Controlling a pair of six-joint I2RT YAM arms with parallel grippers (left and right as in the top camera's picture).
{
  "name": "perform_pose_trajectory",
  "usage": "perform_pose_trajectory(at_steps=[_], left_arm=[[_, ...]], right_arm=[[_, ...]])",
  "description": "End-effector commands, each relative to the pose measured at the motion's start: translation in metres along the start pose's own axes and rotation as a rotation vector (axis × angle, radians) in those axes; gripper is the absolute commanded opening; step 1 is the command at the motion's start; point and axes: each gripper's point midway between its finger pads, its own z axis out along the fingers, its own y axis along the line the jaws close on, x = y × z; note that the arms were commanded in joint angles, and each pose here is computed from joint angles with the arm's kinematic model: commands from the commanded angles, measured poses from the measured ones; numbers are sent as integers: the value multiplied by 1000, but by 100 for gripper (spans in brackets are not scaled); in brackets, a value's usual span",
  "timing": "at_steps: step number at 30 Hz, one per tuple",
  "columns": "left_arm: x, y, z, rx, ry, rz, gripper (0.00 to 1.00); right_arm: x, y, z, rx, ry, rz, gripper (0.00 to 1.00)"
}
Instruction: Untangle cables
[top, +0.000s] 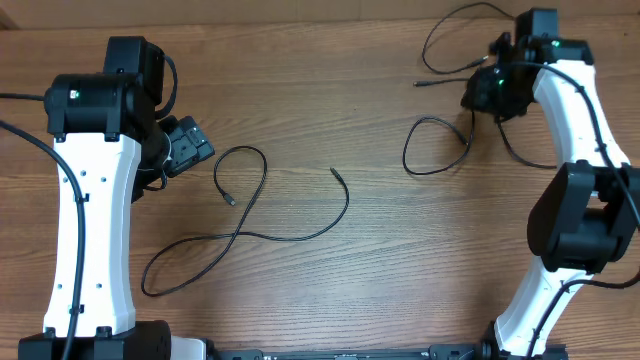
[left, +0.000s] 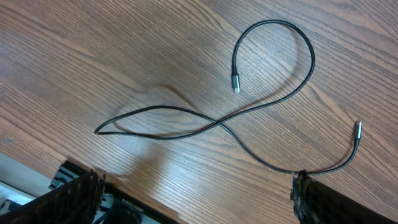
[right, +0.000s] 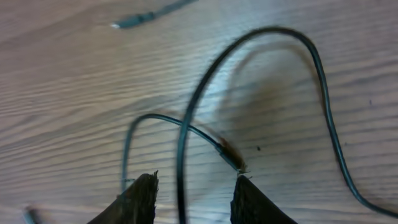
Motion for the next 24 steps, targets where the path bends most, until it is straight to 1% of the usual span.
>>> perform_pose_trajectory(at_steps=[1,3,4,14,21,24], left_arm=[[1,0,2,-2,5,6,100],[1,0,2,-2,5,6,100],[1,0,2,-2,6,6,100],[1,0,2,-2,5,6,99],[1,0,2,-2,6,6,100],[1,0,2,-2,5,6,99]], right_arm=[[6,-10,3,52,-1,21,23],[11,-12,9,53,11,24,8],[12,-13,12,54,14,24,4],[28,-18,31,58,52,34,4],[47,-25,57,61,69,42,4],[53,-29,69,65,59,82,4]])
